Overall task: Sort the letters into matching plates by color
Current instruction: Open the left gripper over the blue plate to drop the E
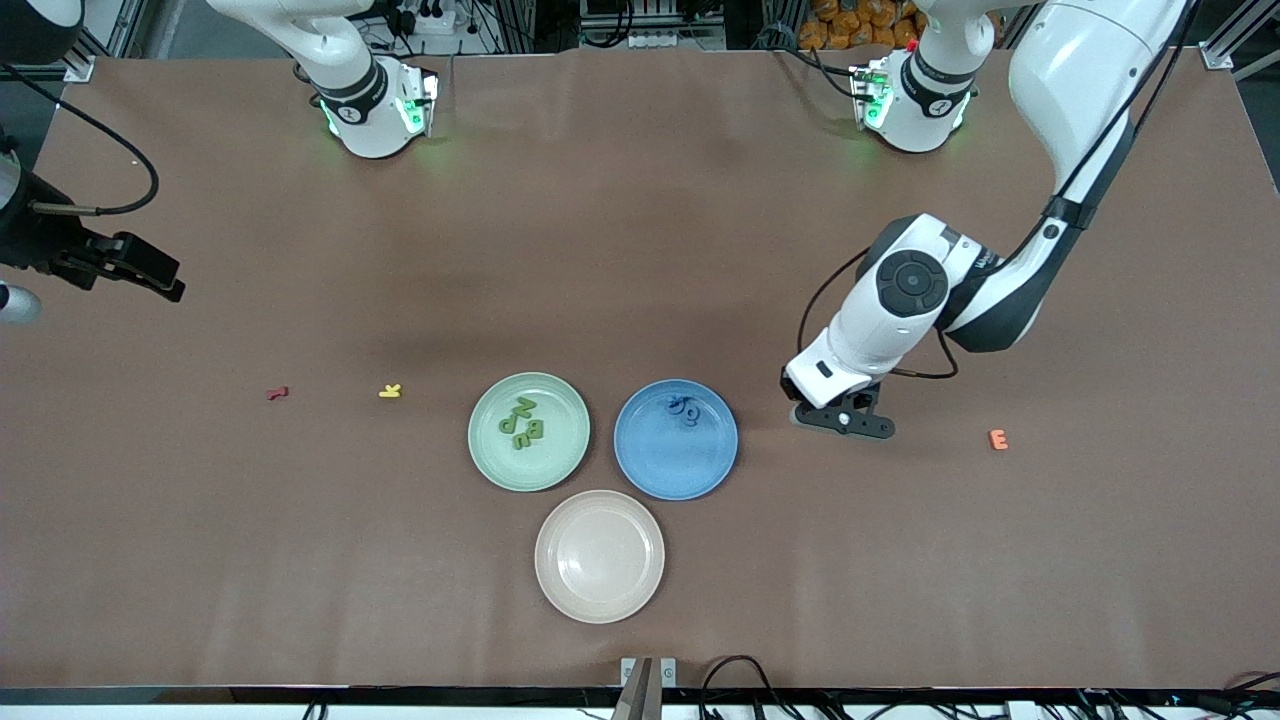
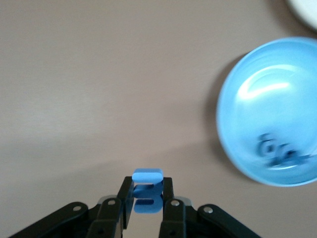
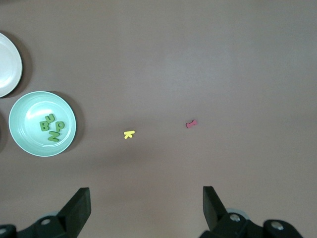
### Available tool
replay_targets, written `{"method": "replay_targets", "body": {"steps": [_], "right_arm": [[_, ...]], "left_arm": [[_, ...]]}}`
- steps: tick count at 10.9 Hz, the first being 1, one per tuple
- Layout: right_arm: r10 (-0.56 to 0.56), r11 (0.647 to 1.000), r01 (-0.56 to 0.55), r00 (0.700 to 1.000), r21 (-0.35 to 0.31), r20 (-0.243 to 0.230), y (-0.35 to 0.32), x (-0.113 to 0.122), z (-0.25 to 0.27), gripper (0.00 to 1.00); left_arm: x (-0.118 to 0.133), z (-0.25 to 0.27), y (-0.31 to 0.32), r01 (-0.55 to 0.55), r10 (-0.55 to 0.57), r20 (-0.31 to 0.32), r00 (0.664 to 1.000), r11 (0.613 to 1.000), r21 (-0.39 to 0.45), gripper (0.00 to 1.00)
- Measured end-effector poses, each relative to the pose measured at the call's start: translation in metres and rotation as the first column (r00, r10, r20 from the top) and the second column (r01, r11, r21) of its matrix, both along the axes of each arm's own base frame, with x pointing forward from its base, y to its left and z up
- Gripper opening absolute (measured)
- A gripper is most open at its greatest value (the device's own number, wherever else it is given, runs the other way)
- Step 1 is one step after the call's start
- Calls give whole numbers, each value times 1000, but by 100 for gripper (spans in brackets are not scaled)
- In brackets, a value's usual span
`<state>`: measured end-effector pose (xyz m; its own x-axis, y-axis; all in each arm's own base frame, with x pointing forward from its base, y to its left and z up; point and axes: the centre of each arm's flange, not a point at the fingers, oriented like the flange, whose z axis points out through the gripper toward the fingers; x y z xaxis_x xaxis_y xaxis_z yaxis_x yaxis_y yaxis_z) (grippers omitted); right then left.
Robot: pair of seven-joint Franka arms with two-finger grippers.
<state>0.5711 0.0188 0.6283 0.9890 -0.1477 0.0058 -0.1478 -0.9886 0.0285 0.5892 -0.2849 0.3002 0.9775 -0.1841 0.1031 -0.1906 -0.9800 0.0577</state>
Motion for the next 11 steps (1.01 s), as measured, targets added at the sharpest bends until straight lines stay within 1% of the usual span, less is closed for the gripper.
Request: {"method": "replay_targets", "body": {"steps": [2, 4, 6, 8, 9, 11], "right_arm": [[1, 1000, -1, 1000, -2, 0, 0, 0, 0, 100], [3, 1000, -3, 1000, -2, 1, 1, 0, 0, 100], [6, 1000, -6, 1000, -1, 11, 3, 1, 1, 100], [10, 1000, -10, 1000, -1, 12, 5, 2, 0, 100], [11, 1000, -11, 1000, -1, 11, 6, 2, -1, 100], [13, 1000, -13, 1000, -1, 10, 7, 2, -1, 100]], "left_arm": [[-2, 17, -31, -61, 61, -1, 998, 997, -56, 27], [-4, 29, -54, -120, 121, -2, 993, 988, -94, 27], [-6, 35, -82, -163, 163, -12, 987, 978, -132, 27], [-3, 38, -107, -197, 196, -23, 980, 965, -171, 27], [-1, 38, -114, -199, 197, -26, 980, 963, -182, 31], [6, 36, -111, -209, 208, -26, 978, 960, -187, 57]]}}
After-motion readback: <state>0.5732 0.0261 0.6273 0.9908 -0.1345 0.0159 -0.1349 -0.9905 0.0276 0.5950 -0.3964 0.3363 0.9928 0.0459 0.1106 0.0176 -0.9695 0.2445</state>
